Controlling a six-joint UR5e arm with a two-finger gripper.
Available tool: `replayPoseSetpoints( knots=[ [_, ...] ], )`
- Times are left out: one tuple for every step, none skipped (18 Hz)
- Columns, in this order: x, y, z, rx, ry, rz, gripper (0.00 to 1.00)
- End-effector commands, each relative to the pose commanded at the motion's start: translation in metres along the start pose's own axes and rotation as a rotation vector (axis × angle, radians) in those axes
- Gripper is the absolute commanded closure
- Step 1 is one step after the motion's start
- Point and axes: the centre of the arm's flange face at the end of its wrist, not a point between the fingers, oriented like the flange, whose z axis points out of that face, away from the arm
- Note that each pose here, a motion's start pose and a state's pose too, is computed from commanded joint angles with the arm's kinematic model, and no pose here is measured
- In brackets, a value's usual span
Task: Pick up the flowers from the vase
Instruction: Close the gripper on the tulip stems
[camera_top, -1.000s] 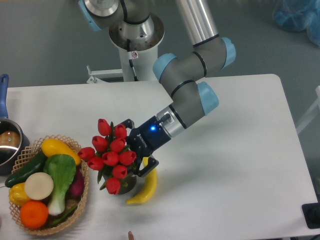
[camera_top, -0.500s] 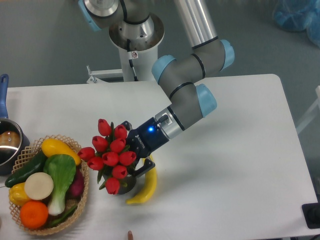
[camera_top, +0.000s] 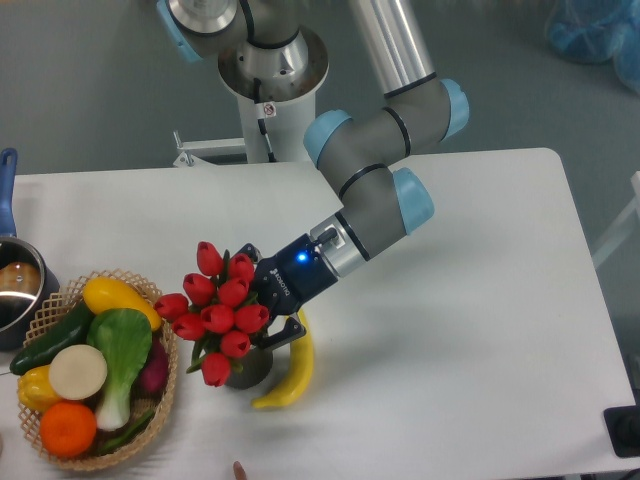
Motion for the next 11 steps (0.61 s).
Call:
replayPoseSetpoints(
  knots=[
    [0.0, -0.0006, 0.0, 0.006, 0.0, 0.002, 0.46],
    [-0.0004, -0.0009, -0.0009, 0.012, -0.002, 0.001, 0.46],
    [-0.0008, -0.0021, -0.0011, 0.018, -0.003, 0.003, 0.52],
    [-0.0002, -0.0025, -0.0011, 0.02, -0.003, 0.003, 0.52],
    [-0.0001, -0.0017, -0.0018, 0.02, -0.004, 0.001, 0.52],
    [0.0003, -0.0011, -0.0016, 0.02, -0.003, -0.001, 0.52],
    [0.0007, -0.0005, -0.0014, 0.02, -0.003, -0.002, 0.52],
    [0.0007, -0.0003, -0.0014, 0.02, -0.002, -0.004, 0.52],
    [0.0005, -0.0011, -0.0025, 0.02, -0.005, -0.001, 0.52],
    [0.0006, -0.0011, -0.0025, 0.022, -0.004, -0.003, 0.53],
    [0.0005, -0.0011, -0.0025, 0.02, -0.005, -0.001, 0.54]
  ],
)
